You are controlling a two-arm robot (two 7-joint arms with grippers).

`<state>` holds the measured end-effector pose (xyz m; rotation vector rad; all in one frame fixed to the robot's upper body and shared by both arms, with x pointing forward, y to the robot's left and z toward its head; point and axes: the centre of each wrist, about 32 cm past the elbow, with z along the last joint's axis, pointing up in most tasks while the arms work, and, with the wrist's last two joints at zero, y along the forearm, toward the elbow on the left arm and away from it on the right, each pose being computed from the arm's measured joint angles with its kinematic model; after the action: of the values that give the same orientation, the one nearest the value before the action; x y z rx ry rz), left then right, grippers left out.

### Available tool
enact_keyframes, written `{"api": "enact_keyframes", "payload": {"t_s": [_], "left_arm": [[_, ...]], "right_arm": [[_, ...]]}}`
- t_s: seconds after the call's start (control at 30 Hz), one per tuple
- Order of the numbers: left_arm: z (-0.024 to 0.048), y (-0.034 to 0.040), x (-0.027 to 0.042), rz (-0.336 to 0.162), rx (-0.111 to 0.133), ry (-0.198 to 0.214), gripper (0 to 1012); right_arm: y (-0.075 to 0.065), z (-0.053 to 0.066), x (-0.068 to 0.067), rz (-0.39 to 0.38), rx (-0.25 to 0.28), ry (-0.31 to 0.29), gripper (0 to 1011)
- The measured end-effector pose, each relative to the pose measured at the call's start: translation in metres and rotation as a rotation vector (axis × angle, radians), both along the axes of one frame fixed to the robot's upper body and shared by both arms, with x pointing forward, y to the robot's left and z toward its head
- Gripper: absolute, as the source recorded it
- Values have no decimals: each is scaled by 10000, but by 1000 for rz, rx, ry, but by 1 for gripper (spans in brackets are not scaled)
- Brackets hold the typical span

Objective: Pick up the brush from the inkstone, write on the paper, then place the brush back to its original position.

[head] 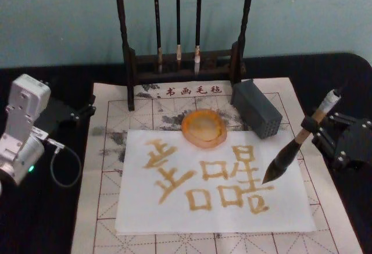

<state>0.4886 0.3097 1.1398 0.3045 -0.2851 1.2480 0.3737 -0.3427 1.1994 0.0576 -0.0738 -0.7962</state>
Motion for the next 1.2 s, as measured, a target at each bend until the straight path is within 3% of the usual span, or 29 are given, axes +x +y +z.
{"api": "enact_keyframes", "payload": {"t_s": [0.57, 1.2], "left_arm": [[0, 0, 0, 0, 0, 0, 1001], [0, 0, 0, 0, 0, 0, 1001]], "right_arm": [[-99, 2, -293, 30, -60, -49, 195], [-43, -122, -255, 13, -69, -38, 195]]}}
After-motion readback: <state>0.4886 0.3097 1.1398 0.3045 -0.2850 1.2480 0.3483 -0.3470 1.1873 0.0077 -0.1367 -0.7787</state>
